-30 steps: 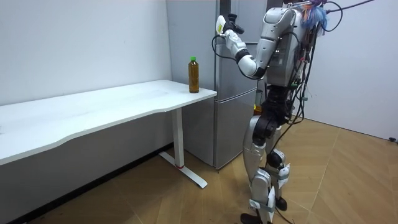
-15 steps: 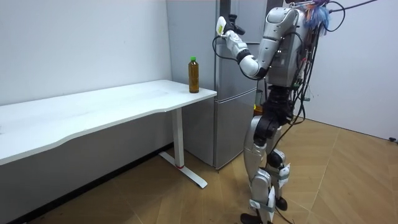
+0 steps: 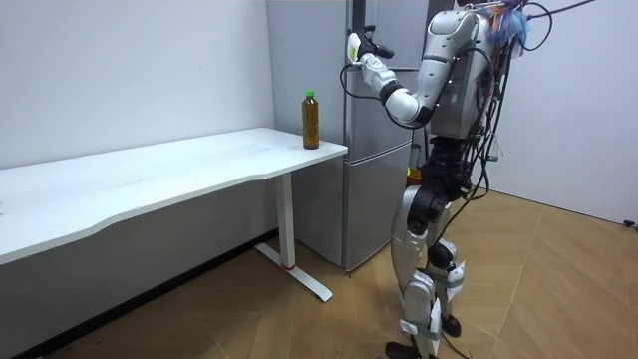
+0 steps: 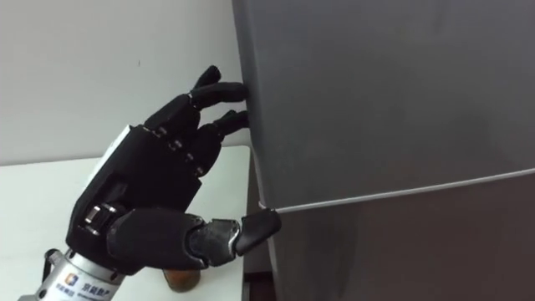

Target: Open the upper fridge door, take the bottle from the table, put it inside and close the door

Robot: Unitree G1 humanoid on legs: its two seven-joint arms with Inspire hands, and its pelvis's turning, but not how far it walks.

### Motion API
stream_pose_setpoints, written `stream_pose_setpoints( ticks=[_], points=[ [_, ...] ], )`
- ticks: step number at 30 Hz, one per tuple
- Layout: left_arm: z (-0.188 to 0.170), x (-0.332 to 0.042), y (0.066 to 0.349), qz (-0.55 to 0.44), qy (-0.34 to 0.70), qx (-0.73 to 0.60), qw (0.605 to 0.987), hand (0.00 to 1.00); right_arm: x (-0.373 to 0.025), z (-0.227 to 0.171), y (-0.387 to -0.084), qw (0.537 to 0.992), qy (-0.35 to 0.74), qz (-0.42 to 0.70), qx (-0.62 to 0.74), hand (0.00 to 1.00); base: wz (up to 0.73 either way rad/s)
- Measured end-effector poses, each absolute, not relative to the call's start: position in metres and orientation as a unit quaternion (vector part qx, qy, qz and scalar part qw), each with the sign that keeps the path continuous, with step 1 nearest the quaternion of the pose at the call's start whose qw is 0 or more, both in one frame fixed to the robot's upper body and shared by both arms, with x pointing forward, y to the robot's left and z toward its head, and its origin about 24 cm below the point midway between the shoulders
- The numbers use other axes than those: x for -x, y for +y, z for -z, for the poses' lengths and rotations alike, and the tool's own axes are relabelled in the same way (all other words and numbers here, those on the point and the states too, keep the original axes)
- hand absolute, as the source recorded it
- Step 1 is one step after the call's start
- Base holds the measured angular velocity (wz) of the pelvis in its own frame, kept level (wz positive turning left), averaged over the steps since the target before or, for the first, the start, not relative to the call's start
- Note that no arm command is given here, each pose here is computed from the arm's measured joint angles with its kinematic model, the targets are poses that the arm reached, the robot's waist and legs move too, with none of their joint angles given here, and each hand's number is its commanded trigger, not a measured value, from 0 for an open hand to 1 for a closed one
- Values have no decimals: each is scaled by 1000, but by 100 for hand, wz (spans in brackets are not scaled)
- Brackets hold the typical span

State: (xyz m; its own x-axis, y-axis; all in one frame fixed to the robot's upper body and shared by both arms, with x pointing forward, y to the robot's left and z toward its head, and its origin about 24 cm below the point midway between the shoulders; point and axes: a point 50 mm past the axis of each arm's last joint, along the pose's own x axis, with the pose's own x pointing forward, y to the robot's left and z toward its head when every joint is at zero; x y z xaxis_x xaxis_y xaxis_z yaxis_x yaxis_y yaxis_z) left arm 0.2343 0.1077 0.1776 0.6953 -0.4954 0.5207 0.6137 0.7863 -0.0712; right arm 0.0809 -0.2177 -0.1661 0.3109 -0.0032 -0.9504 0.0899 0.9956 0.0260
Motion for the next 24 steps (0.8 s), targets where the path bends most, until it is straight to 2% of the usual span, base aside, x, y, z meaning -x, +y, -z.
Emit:
stream_pose_setpoints(
  ticks=[9,24],
  points=[
    [-169,-226,103,380,-228,93,891,0,-80,166,-220,808,588,27,-28,0,0],
    [-169,-226,104,392,-227,84,888,0,-78,166,-221,807,589,35,-30,0,0]
  ],
)
